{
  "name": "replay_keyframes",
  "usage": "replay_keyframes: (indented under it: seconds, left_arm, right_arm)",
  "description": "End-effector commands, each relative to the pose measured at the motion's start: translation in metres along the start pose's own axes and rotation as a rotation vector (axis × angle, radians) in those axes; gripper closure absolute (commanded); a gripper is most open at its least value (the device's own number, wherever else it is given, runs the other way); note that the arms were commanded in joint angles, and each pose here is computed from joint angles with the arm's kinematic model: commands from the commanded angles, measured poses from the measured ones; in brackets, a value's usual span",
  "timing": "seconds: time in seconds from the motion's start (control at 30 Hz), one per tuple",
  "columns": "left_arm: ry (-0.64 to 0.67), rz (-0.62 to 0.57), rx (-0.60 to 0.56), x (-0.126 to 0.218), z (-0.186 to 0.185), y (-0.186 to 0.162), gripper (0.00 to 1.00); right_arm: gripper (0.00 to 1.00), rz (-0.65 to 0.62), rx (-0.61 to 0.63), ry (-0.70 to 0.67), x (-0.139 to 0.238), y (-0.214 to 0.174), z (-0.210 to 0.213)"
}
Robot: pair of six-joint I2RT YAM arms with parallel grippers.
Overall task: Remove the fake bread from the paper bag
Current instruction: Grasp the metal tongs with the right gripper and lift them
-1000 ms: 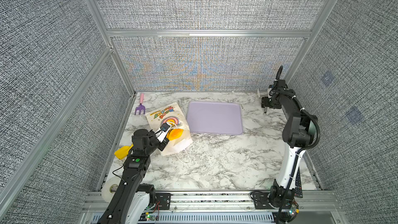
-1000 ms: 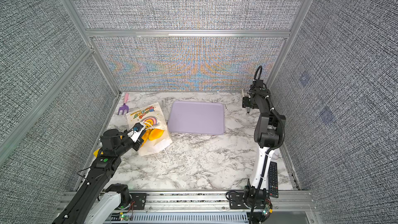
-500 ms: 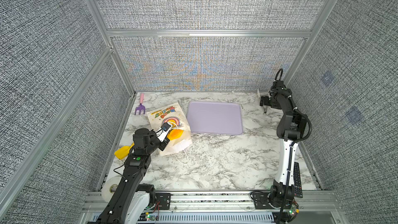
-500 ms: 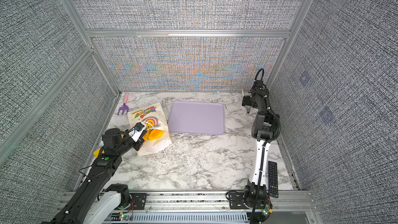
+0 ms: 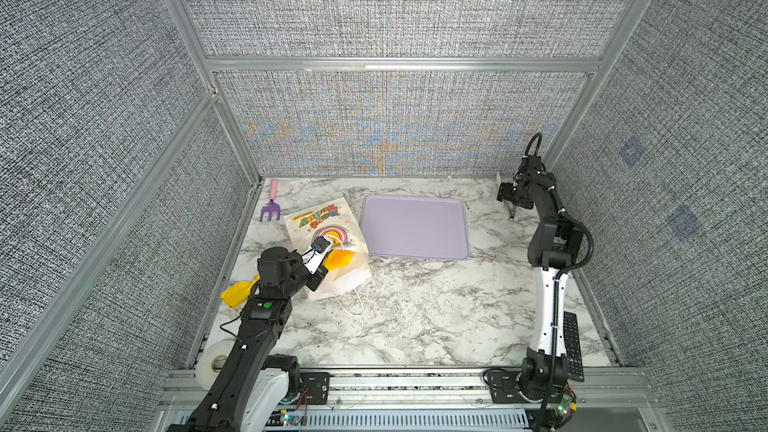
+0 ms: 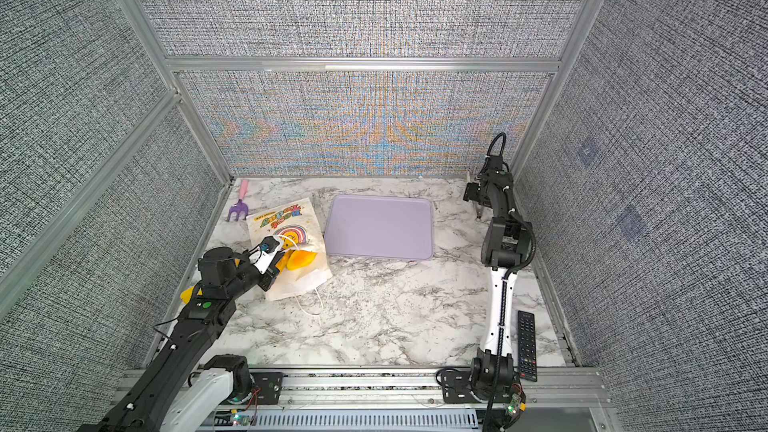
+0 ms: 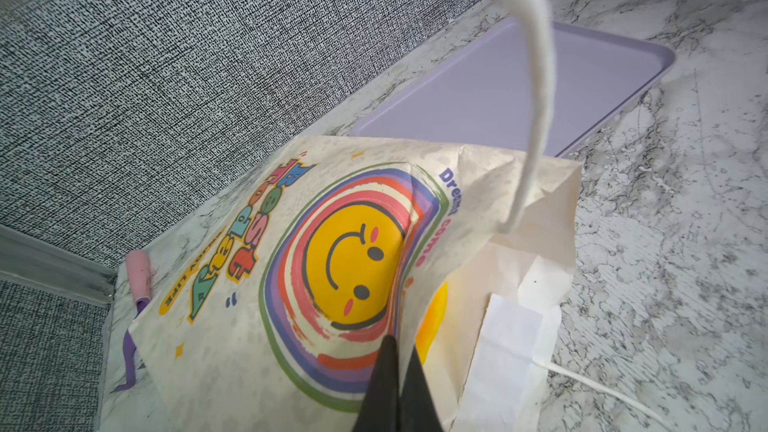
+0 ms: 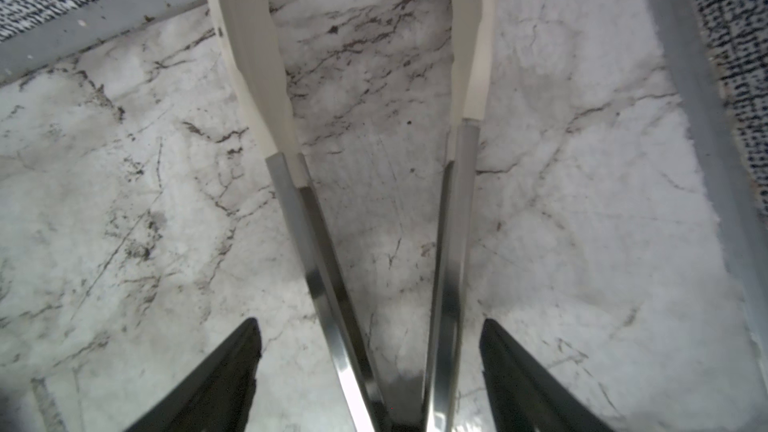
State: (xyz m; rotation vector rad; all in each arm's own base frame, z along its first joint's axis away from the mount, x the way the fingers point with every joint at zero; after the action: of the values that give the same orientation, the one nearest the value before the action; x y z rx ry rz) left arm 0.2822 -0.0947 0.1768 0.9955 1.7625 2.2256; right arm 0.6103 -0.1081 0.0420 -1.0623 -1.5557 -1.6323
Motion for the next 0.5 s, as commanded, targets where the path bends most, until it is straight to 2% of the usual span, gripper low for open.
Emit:
replay_keyframes:
  seconds: [0.0, 0.1, 0.33, 0.47]
  left_arm:
    - [-0.003, -0.018, -0.003, 0.001, 0.000, 0.005, 1.00]
    - [-0.003, -0.019, -0.004, 0.001, -0.001, 0.005, 1.00]
    - [-0.003, -0.023, -0.005, 0.002, -0.001, 0.006, 1.00]
    - [-0.001, -0.026, -0.005, 0.003, -0.001, 0.006, 1.00]
  right_arm:
    - [0.21, 0.026, -0.050, -0.018, -0.006, -0.007, -0.002]
    - [0.26, 0.069, -0.022, -0.042, -0.011, -0.018, -0.001]
    - [0.66, 0.133, 0.076, -0.088, -0.006, -0.038, -0.004]
    - [0.76, 0.155, 0.106, -0.100, 0.011, -0.049, -0.004]
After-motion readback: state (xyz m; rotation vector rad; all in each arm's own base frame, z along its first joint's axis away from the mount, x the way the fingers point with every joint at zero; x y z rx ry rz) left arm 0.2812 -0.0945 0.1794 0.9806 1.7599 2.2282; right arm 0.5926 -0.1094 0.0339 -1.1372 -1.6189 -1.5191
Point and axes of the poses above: each gripper's point midway between its finger pads, its own x axis back along the fingers, its own z axis along the line the jaws close on, y = z × x, the point moved 1 cm from there along x, back along the fingers, and after that the axes turned 12 degrees about x, right-handed, at the moved point
